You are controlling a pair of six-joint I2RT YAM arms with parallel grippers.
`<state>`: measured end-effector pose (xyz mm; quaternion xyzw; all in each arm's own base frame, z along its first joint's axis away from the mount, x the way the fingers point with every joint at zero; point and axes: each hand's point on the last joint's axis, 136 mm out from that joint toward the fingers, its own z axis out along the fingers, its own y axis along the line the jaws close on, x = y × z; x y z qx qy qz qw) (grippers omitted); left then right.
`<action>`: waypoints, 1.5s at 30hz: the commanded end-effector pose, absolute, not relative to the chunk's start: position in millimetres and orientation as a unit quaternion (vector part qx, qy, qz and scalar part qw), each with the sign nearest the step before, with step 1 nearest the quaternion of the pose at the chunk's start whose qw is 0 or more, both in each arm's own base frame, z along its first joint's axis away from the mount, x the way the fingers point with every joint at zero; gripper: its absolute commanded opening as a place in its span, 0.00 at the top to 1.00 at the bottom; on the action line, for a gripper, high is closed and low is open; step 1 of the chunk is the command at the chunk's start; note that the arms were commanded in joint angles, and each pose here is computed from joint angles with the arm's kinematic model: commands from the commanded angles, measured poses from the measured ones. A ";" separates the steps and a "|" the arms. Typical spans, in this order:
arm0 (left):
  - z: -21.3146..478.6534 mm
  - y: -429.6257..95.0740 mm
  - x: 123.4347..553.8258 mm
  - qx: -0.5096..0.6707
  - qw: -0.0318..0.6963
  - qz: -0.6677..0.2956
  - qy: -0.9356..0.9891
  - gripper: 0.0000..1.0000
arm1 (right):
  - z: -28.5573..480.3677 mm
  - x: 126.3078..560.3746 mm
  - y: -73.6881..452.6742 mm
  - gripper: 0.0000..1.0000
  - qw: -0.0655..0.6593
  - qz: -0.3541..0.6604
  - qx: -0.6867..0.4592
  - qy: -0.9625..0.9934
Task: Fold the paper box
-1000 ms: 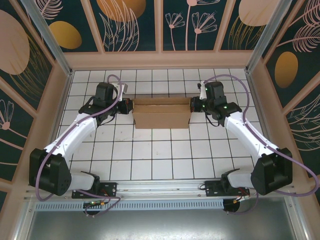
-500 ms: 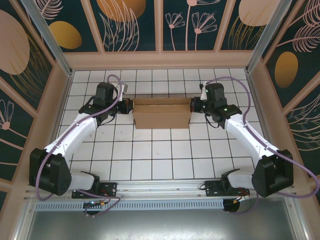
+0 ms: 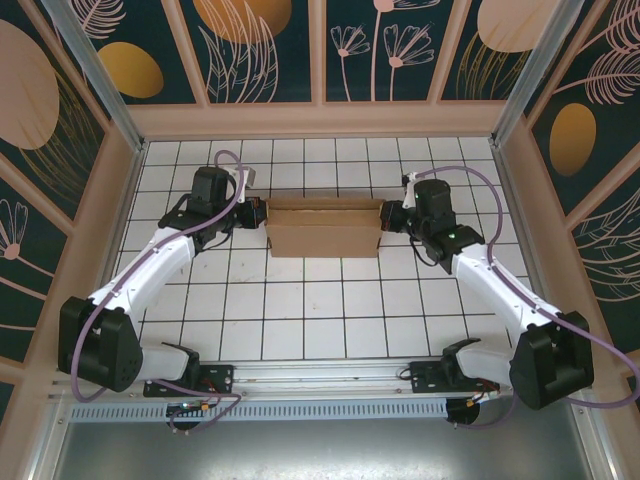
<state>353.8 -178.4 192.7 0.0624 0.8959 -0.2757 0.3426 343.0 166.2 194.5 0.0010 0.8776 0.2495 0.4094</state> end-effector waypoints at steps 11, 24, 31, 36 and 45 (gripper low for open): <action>160.2 -165.0 334.2 0.041 0.303 -0.241 0.921 1.00 | 131.9 316.8 137.6 1.00 0.378 0.160 0.029 0.912; 178.3 -181.9 344.5 0.013 0.288 -0.288 0.913 1.00 | 123.8 317.5 139.4 1.00 0.371 0.159 0.022 0.915; 193.8 -180.4 349.6 0.005 0.304 -0.287 0.908 1.00 | 118.9 317.1 139.2 1.00 0.366 0.154 0.017 0.917; 186.4 -179.2 347.7 0.009 0.296 -0.280 0.913 1.00 | 119.0 317.5 139.3 1.00 0.367 0.154 0.016 0.917; 126.7 -172.1 320.8 -0.017 0.256 -0.268 0.929 1.00 | 121.0 316.9 136.2 1.00 0.376 0.148 0.013 0.915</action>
